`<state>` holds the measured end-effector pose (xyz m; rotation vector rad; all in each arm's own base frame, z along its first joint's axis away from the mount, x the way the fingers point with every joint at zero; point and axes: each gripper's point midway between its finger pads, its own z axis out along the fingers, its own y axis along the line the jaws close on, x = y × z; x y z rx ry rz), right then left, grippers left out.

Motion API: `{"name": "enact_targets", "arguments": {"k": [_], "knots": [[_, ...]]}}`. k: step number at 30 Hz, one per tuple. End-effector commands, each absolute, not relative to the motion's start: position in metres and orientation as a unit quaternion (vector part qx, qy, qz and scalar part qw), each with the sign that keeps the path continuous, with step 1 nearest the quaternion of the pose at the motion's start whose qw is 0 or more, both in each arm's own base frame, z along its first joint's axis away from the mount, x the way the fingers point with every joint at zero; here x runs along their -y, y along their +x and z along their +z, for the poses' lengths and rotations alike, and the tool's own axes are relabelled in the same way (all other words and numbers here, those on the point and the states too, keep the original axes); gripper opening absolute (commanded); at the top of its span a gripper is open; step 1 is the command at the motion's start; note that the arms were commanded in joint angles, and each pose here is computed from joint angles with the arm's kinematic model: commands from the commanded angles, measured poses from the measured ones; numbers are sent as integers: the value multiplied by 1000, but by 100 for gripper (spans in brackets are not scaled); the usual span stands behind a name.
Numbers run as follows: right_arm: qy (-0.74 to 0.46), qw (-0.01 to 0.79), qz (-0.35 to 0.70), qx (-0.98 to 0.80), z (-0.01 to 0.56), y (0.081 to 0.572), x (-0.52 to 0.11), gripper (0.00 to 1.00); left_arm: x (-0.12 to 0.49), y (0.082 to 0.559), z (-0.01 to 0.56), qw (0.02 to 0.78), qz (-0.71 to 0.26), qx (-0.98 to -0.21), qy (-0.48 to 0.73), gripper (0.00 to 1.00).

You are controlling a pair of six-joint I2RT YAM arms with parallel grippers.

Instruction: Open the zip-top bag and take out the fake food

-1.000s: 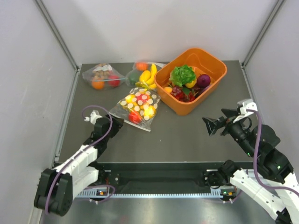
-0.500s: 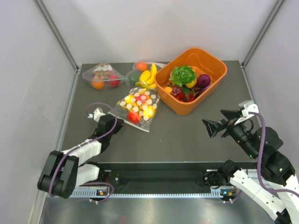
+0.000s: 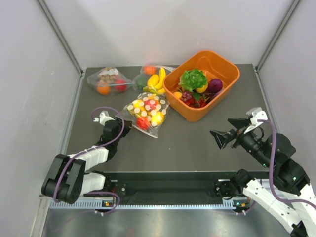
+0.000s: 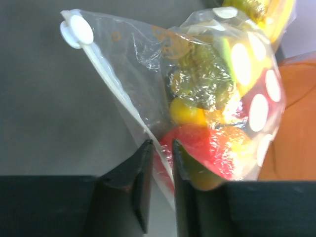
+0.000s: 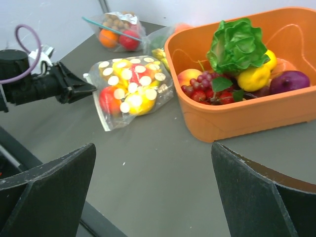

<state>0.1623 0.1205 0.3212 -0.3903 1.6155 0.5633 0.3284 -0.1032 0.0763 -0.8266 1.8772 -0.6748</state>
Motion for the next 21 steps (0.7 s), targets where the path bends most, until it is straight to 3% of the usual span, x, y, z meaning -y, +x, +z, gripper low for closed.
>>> {"name": "enact_targets", "arguments": {"k": [1,3,12,21], "knots": [[-197,632,272,-698,324,157,-133,100,112,340,90,486,-299,-754,-326,24],[-195,634,271,-698,324,157,-132,100,112,342,91,487,-300,-754,-322,4],[-193,630,264,-704,317,157,-129,100,121,331,122,519,-321,-752,-249,0],[-207,608,266,-719,301,164,-141,100,109,296,207,580,-306,-734,-176,0]]}}
